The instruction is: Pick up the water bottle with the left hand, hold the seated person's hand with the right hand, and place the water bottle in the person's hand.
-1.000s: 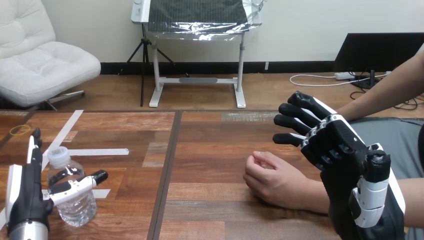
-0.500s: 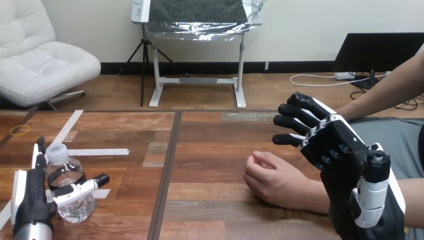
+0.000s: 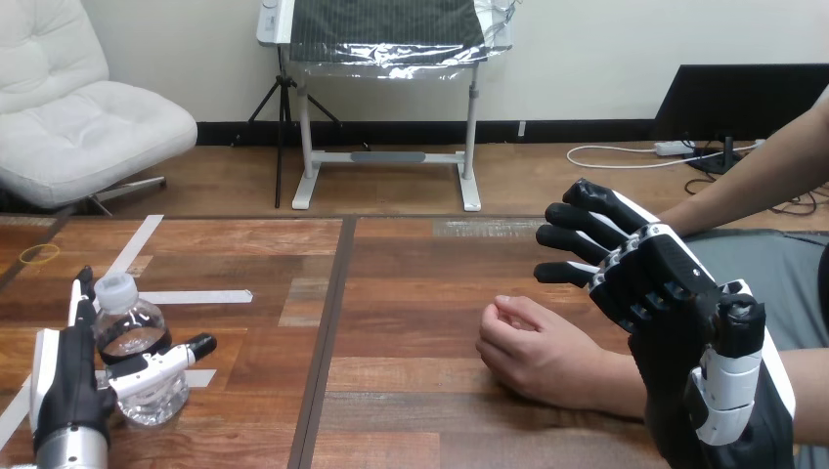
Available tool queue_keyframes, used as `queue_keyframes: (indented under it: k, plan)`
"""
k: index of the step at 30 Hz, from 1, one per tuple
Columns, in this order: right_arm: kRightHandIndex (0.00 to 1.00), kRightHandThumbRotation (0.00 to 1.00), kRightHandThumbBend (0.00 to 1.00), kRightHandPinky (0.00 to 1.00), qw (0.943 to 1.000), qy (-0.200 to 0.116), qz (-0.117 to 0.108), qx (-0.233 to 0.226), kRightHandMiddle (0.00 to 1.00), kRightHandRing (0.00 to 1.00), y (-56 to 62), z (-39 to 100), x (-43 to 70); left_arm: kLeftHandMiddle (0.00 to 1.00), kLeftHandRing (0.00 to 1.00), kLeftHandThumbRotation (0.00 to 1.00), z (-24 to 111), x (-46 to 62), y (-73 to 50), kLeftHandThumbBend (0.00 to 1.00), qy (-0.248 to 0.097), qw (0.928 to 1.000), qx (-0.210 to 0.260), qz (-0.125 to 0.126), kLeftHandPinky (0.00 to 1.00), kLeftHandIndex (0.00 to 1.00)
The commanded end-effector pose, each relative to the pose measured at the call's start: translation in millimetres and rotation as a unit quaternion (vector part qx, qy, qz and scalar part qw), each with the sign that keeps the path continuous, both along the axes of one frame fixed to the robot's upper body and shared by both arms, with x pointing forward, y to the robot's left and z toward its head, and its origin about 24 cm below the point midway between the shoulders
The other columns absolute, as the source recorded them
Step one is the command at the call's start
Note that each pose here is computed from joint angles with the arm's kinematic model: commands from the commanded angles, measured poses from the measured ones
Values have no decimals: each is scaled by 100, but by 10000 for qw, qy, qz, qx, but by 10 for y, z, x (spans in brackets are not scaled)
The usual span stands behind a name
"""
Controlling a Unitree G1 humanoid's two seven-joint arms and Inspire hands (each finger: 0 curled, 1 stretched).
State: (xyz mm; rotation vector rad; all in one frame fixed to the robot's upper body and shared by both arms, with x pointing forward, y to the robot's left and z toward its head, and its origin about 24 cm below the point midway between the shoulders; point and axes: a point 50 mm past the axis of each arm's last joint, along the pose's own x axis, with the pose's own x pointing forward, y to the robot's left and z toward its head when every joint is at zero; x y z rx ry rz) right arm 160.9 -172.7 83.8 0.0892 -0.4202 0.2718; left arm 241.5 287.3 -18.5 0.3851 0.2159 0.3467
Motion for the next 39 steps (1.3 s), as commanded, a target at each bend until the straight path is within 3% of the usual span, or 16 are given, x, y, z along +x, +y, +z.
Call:
queue_keyframes:
  k: [1,10,23,31,39]
  plan:
    - [82,100,81,70,9990,-435,75,7,81,80,-6,149,80,100,100,14,168,236,-24,97,-344,9993,77,-160,100,100]
    - [83,100,81,70,9990,-443,70,0,82,80,-11,153,79,100,100,16,145,271,-40,96,-407,9990,-116,-172,96,100]
    - [83,100,81,70,9990,-436,81,-4,82,80,-23,145,78,100,100,16,148,305,-94,93,-578,9976,-371,-98,99,100]
    - [83,100,81,70,9990,-437,82,-2,82,80,-23,143,81,100,100,13,140,326,-106,92,-809,9905,-1114,12,100,100]
    - [83,100,81,70,9990,-440,95,10,82,80,-19,147,84,100,100,12,135,336,-104,90,-901,9859,-1406,83,100,100]
